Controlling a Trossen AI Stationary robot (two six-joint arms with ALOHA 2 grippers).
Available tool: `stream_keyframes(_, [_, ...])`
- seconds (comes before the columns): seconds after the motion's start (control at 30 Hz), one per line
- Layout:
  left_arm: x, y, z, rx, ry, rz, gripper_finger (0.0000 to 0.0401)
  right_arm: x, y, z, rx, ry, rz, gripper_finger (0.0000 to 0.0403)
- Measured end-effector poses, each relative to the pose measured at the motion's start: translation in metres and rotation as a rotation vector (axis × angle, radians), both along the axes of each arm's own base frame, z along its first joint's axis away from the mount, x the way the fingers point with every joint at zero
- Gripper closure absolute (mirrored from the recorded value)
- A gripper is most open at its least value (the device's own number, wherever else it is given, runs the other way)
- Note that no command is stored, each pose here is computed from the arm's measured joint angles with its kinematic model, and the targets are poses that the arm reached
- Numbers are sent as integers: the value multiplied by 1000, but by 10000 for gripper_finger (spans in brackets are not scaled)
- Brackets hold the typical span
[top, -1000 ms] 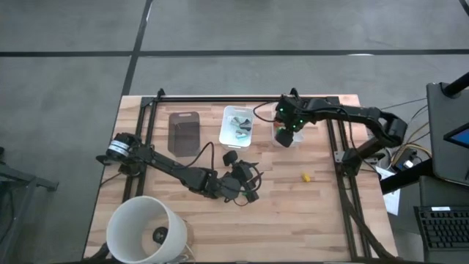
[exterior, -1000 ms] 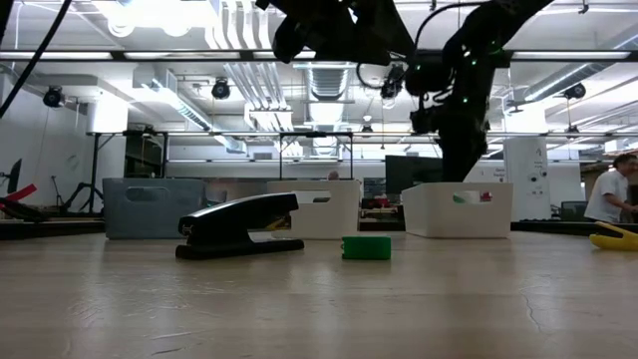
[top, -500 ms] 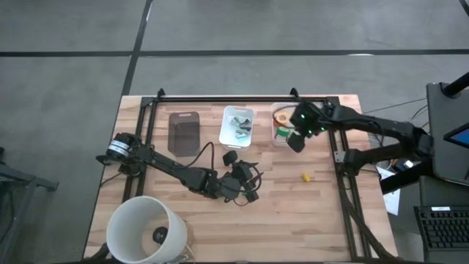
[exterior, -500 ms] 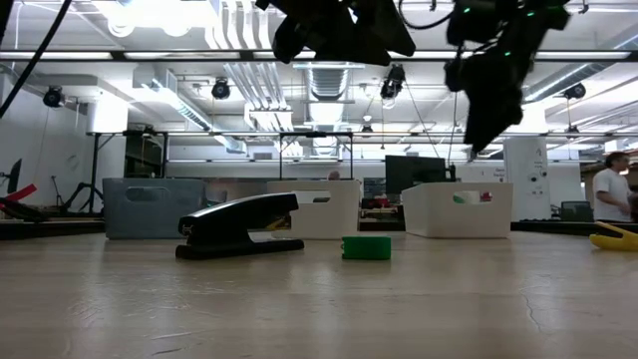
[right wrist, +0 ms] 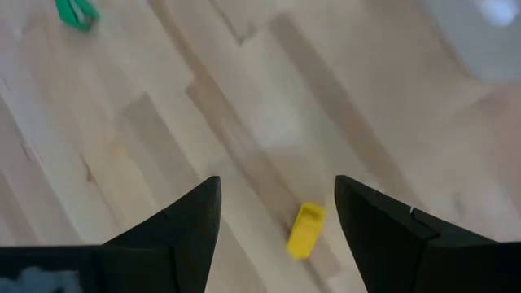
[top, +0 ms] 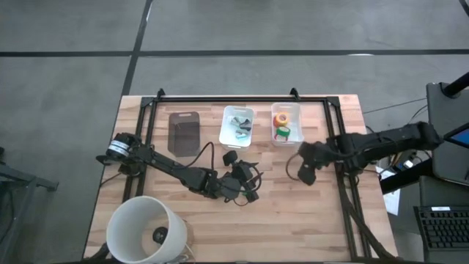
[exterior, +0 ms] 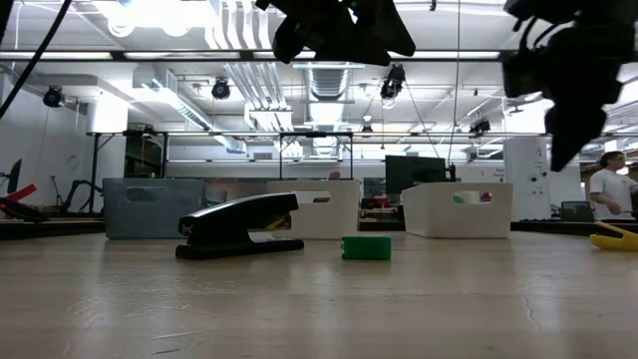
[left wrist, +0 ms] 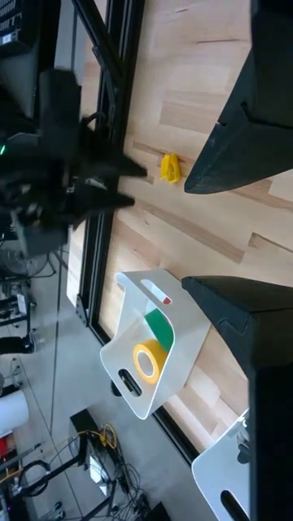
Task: Pick and place Stapler, Stapler remover, tape
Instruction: Put the yellow stapler into the black bin
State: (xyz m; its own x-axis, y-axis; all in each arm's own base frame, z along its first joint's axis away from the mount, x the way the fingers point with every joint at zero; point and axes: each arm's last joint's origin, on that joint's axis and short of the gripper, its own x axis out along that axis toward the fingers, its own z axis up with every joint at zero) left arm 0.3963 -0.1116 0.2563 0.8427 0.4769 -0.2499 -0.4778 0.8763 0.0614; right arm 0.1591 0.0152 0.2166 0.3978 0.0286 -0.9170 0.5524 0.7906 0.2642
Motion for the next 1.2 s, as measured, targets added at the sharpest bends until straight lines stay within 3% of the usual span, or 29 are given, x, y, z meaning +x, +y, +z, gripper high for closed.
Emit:
stream_keyframes(0.23, [0, 0, 0, 0, 0, 1, 224, -9, 18, -17, 24, 76, -58, 170])
stream_keyframes(0.63, [0, 0, 0, -1, -1, 1, 224, -9, 25, -54, -55, 275, -99, 185])
stream_keyframes(1.2, [0, 0, 0, -1, -1, 1, 224, 4, 28, -70, -89, 302, -50, 289])
